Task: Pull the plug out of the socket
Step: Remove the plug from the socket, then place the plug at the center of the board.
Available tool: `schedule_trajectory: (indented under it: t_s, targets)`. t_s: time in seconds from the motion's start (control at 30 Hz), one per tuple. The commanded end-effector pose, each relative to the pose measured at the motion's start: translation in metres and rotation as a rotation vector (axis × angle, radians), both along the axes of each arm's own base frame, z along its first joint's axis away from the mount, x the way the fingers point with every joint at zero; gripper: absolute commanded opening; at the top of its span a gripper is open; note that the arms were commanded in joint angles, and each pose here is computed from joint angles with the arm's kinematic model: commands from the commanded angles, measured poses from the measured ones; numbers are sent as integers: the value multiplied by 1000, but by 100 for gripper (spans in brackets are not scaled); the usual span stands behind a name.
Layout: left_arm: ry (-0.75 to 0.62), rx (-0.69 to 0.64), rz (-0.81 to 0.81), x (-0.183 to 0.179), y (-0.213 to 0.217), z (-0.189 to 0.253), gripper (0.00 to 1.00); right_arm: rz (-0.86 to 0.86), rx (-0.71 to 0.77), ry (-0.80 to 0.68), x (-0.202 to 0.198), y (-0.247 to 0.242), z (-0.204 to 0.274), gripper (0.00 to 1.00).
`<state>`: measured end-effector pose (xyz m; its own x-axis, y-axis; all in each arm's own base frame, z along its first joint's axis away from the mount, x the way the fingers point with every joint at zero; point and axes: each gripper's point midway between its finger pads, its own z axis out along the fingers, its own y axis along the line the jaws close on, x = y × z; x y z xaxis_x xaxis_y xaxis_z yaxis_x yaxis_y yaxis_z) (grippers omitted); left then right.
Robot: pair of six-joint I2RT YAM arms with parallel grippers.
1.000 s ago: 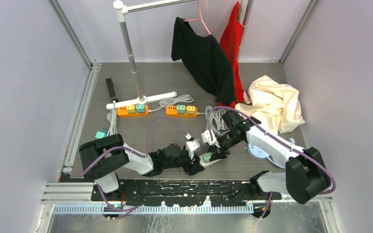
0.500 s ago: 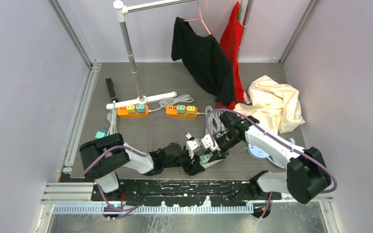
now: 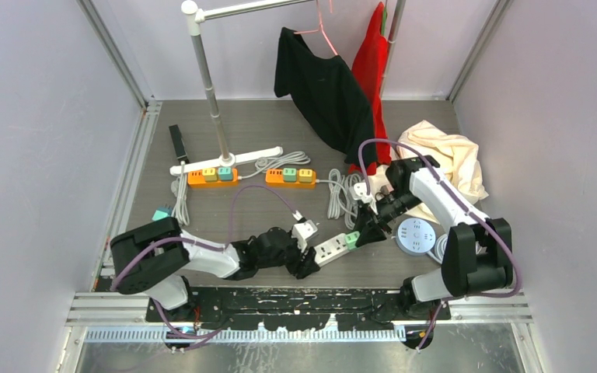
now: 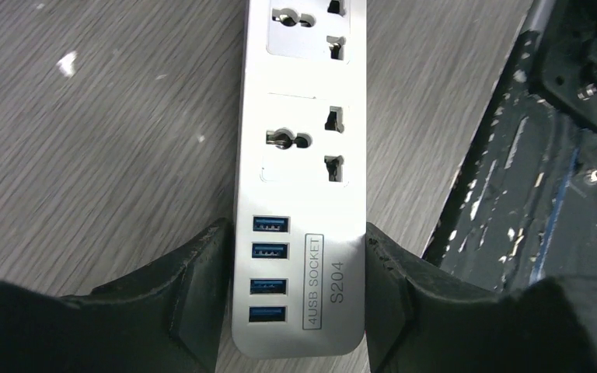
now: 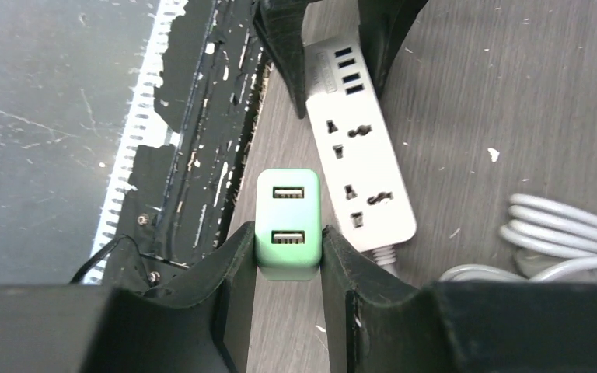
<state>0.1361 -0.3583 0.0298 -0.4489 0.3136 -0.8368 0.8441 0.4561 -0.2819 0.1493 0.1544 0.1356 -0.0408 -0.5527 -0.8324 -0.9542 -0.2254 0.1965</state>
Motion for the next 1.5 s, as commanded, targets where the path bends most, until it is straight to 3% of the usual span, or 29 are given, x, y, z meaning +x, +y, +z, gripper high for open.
schedule_trajectory:
  t_s: [0.0, 0.13, 0.3, 0.5, 0.77, 1.07, 1.23, 1.37, 1.47]
  targets:
    - [-33, 199, 171, 21, 52, -22, 54, -26, 48, 55, -5, 4, 20, 1]
    - [-61, 164, 200, 23, 59, 0, 76, -191, -18, 27, 20, 3, 12, 1]
    - [-68, 51, 142, 13, 51, 38, 81, -309, -37, 14, 35, 3, 17, 2]
    - [-60, -128, 38, -8, 40, 92, 80, -234, 21, 128, 16, 11, 30, 2]
    - [-30, -443, -33, -28, 25, 163, 79, -153, 83, 90, 3, 13, 36, 3]
    - [48, -547, -72, -25, -18, 189, 77, -167, 148, 196, -4, 25, 58, 3]
    - [74, -500, -47, -10, -43, 180, 75, -151, 146, 288, -10, 29, 65, 3]
    - [87, -468, -3, 1, -52, 171, 71, -138, 145, 321, -13, 31, 67, 3]
    - [93, -476, -19, 0, -58, 173, 62, -133, 146, 328, -13, 33, 67, 3]
